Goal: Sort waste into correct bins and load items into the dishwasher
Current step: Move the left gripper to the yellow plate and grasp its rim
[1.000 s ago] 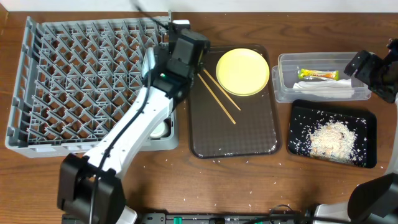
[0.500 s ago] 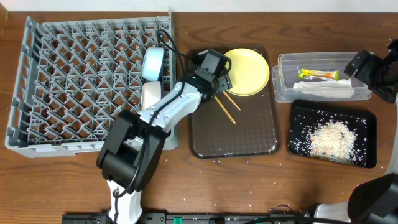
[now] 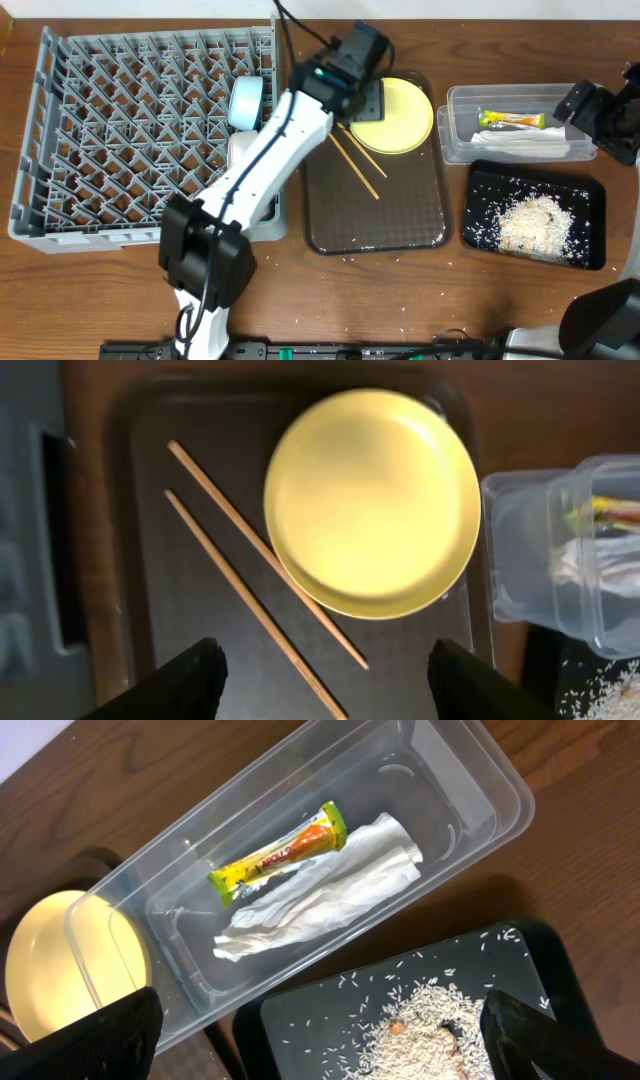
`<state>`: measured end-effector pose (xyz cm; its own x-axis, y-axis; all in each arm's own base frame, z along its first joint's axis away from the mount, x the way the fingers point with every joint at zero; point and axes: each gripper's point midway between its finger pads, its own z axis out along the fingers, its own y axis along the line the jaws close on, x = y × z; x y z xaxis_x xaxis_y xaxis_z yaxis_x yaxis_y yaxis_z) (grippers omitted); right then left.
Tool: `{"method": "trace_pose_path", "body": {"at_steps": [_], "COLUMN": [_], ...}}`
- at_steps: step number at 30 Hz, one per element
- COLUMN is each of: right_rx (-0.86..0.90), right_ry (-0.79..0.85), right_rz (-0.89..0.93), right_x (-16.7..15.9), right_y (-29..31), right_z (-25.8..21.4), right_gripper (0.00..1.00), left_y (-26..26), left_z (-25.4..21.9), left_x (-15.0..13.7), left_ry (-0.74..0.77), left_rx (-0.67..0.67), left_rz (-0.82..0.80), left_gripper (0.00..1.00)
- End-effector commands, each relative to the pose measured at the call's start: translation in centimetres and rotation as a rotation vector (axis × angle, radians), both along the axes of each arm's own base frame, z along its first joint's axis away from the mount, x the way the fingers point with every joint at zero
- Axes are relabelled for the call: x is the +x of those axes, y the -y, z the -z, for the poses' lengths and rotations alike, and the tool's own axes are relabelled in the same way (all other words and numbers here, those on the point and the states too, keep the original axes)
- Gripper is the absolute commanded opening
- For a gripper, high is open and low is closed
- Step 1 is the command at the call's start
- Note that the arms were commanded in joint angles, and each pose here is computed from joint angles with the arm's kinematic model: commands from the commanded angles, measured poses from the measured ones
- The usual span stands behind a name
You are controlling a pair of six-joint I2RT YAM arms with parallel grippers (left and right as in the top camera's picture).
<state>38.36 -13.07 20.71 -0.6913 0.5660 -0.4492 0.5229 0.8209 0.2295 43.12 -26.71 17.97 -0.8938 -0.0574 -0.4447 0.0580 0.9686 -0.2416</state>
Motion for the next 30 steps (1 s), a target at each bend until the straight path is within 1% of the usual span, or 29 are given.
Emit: {"method": "trace_pose_path", "body": {"at_steps": [1,6,7,8,9,10,12,13,17,21,30], "right_rx": [0.005,0.006,0.005,0.005,0.005,0.005,0.005,0.005,0.005,0.005,0.005], "right_ry": [-0.005,-0.005,-0.005,-0.005,-0.005,-0.005,-0.005,-0.005,-0.005,-0.005,-0.005], "right_rz": [0.007,0.007,0.007,0.007,0.007,0.007,0.007,0.007,0.007,0.007,0.007], "right_x": [-0.1,-0.1,-0.1,-0.1,-0.1,-0.1,-0.1,-0.1,-0.1,-0.1,-0.1], "right_y": [0.1,0.1,0.1,0.1,0.1,0.1,0.1,0.1,0.1,0.1,0.1], "right_z": [0.2,0.2,0.2,0.2,0.2,0.2,0.2,0.2,0.2,0.2,0.2], "right_gripper": [0.99,0.99,0.99,0.99,0.99,0.99,0.99,0.99,0.99,0.99,0.99], "left_y": [-0.9,0.0,0.1,0.0,-0.1,-0.9,-2.3,-2.4,-1.7,-0.8,-0.2], "left_z": [1.2,5.4,7.6,8.4,9.4,11.4,13.3,13.8,15.2,16.2,16.3], "left_x": [0.7,3.4,4.2,4.6,4.9,5.8,6.9,7.3,8.0,8.0,8.1], "left_ry": [-0.014,-0.019,-0.036,-0.043,-0.051,-0.066,-0.09,-0.096,-0.117,-0.113,-0.101], "left_rx": [0.029,0.019,0.015,0.015,0.017,0.024,0.01,-0.009,-0.08,-0.081,-0.093], "left_rz": [0.006,-0.031,-0.059,-0.071,-0.081,-0.104,-0.167,-0.168,-0.146,-0.132,-0.129], "left_gripper": [0.67,0.67,0.67,0.67,0.67,0.68,0.67,0.67,0.67,0.67,0.67]}}
